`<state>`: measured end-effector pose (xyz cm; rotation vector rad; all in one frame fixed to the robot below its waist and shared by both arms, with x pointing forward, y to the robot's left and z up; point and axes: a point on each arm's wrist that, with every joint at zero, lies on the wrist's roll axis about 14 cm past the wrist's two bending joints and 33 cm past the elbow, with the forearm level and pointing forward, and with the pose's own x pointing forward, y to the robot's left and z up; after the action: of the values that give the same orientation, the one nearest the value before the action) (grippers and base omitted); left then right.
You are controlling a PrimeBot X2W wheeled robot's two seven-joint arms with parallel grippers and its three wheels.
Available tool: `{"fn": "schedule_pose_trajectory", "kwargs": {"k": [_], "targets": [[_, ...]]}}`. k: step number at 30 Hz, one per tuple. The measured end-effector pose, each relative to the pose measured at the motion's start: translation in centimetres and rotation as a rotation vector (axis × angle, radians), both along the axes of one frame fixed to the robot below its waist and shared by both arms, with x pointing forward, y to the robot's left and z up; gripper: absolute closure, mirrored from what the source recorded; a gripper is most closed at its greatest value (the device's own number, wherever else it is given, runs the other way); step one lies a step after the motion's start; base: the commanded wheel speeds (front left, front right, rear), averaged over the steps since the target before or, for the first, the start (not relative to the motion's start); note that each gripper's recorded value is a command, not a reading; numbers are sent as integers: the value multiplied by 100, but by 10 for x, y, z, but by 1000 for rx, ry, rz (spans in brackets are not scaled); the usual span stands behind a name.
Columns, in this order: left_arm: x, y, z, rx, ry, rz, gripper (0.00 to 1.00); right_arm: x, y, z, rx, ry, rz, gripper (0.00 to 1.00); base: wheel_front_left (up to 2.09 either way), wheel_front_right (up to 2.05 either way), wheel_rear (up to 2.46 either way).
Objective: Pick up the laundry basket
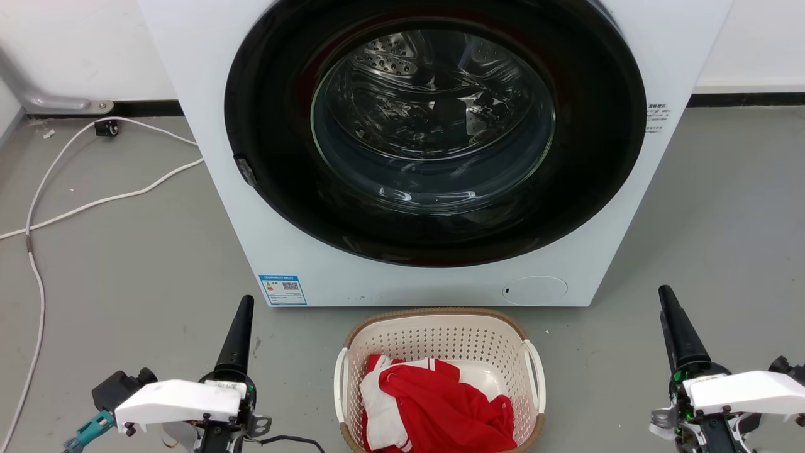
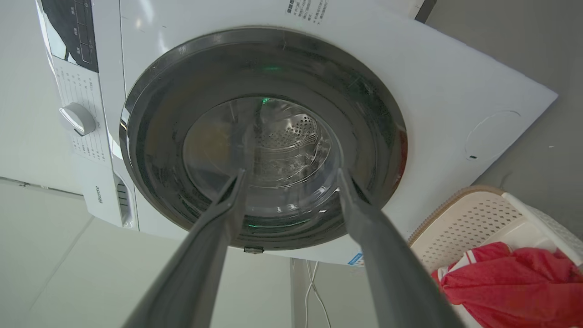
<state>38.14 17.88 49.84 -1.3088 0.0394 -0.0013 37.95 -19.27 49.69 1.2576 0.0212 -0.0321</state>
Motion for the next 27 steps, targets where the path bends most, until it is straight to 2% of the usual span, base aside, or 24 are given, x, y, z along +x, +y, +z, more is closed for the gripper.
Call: {"fn": "schedule_pose_trajectory", "kwargs": {"k": [9,18,27], "targets": [[1,-6,8,202,-23,-11,0,-3,1,5,-246,-16,8,0,0,0,0],[2,-13,10,392,-34,-25,0,-7,0,6,-403,-23,3,0,0,0,0],[2,-18,13,538,-53,-26,0,-7,3,11,-555,-42,14,0,0,0,0]]}}
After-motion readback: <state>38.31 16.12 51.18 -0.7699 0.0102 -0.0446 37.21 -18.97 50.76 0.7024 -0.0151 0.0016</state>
